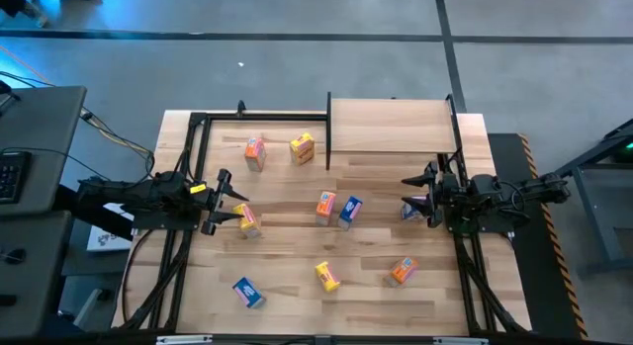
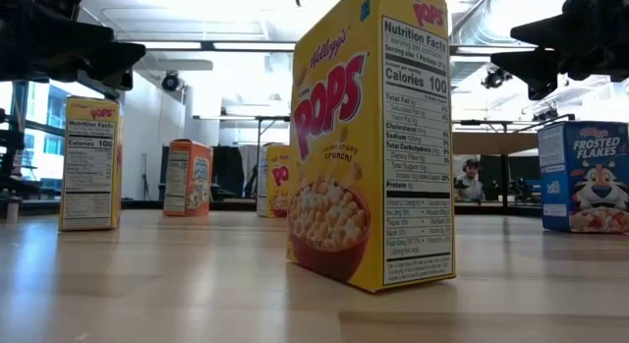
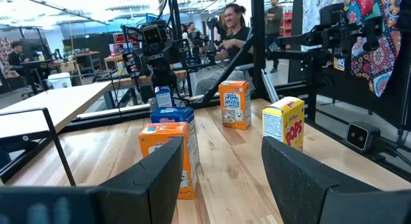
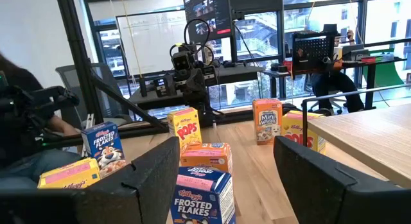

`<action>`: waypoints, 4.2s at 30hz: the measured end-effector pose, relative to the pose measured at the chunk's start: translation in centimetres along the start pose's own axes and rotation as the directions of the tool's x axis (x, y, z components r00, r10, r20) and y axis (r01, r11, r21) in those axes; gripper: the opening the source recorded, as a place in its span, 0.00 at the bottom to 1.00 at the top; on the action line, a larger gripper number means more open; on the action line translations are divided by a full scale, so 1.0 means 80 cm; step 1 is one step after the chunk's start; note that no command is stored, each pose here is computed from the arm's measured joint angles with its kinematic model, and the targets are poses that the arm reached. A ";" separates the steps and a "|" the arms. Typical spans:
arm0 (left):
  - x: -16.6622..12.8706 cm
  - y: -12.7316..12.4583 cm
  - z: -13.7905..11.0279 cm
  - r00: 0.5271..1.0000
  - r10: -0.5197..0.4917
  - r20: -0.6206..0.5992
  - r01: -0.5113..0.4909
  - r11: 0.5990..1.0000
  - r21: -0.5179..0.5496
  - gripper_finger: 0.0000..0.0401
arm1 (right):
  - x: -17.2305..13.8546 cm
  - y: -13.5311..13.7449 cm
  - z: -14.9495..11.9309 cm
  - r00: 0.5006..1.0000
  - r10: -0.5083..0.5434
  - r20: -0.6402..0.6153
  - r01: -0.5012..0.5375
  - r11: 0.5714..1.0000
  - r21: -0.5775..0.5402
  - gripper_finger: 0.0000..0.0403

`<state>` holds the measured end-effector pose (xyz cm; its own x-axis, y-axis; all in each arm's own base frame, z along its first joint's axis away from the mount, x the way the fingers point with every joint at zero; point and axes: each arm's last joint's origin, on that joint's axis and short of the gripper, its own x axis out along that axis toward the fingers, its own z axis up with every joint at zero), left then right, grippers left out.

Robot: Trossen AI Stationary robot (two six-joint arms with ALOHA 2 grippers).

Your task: Stack cereal on shelf

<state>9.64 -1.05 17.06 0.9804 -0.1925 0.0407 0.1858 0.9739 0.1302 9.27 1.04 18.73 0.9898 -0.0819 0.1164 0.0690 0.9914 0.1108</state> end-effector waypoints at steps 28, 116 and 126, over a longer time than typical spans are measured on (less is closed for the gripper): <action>0.000 0.000 0.000 1.000 0.000 0.000 0.000 1.000 0.000 0.50 | 0.000 0.000 0.000 1.000 0.000 0.000 0.000 1.000 0.000 0.61; 0.000 0.000 0.000 1.000 0.000 0.003 0.001 0.927 -0.374 0.50 | 0.000 -0.003 -0.001 0.997 -0.073 -0.010 0.072 0.997 -0.037 0.67; 0.000 0.000 0.000 1.000 0.000 0.000 0.000 0.927 -0.376 0.50 | -0.009 -0.001 0.051 0.994 -0.054 0.093 0.055 0.998 -0.009 0.69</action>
<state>9.64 -1.06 17.06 0.9804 -0.1925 0.0409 0.1966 0.9476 -0.2517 8.03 0.62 22.66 0.9687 -0.1445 0.2018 0.1246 0.9863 0.1081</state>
